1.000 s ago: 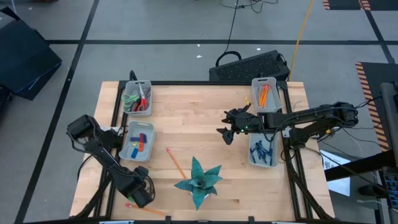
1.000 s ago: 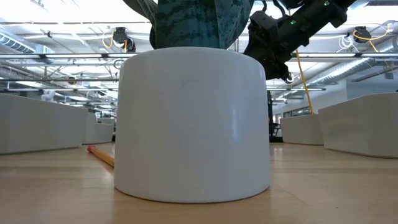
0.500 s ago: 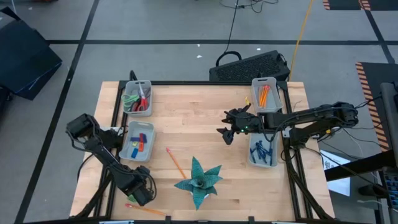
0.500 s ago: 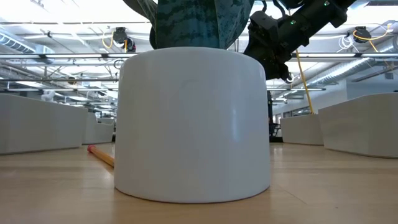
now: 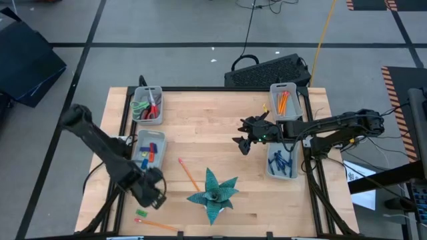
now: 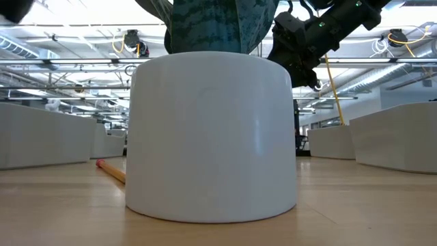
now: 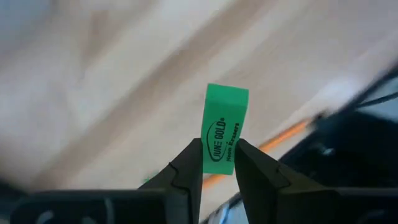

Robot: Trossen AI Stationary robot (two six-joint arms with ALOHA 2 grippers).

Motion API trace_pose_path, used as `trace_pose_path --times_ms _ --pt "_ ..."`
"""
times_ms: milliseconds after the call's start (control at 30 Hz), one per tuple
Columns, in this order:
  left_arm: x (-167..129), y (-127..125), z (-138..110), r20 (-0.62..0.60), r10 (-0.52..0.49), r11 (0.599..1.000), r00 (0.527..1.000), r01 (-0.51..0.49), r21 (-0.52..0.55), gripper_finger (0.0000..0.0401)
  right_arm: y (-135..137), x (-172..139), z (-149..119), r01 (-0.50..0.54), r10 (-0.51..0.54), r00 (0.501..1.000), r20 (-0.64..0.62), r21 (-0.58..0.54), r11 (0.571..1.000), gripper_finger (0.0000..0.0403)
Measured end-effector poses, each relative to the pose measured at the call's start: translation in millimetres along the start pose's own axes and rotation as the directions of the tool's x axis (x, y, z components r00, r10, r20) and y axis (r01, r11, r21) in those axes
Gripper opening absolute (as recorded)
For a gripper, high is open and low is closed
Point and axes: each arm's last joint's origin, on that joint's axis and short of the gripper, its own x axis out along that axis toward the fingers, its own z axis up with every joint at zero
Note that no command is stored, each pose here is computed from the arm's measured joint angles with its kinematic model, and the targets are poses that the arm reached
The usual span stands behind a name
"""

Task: Sort crayons/erasers/pens/pencils in bins
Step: Put the top green eraser into the bottom left gray bin, then put the green eraser into the bottom left gray bin

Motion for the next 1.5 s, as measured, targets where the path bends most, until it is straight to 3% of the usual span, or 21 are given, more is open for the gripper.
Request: trace_pose_path --times_ms 167,300,433,600,900,1167,1400,1500 --pt "-45 10 26 0.282 -0.109 0.994 0.953 0.101 0.043 0.0087 0 0 0 0.0 0.0 1.0 0.0 0.025 1.0 0.027" --pt "-64 35 56 0.407 0.039 0.996 0.913 -0.005 -0.084 0.0087 0 0 0 0.001 -0.001 1.0 0.0 0.036 0.999 0.027" --pt "-65 65 77 0.306 0.301 0.943 0.903 -0.234 -0.237 0.0087 0 0 0 0.0 -0.001 1.0 0.001 0.052 0.999 0.027" --pt "-43 88 93 0.205 0.385 0.903 0.9 -0.321 -0.287 0.0087 0 0 0 0.0 -0.001 1.0 0.001 0.082 0.997 0.027" --pt "-13 117 107 0.13 0.434 0.864 0.892 -0.371 -0.339 0.0088 0 0 0 0.001 -0.001 1.0 0.001 0.097 0.995 0.027" --pt "-13 114 118 0.125 0.367 0.902 0.922 -0.32 -0.291 0.0092 0 0 0 0.001 -0.001 1.0 0.001 0.091 0.996 0.027" --pt "-14 117 120 0.103 0.371 0.898 0.923 -0.328 -0.294 0.0175 0 0 0 0.001 -0.001 1.0 0.001 0.09 0.996 0.027" --pt "-18 114 121 0.091 0.348 0.915 0.933 -0.316 -0.252 0.0203 0 0 0 0.0 -0.001 1.0 0.0 0.089 0.996 0.027"
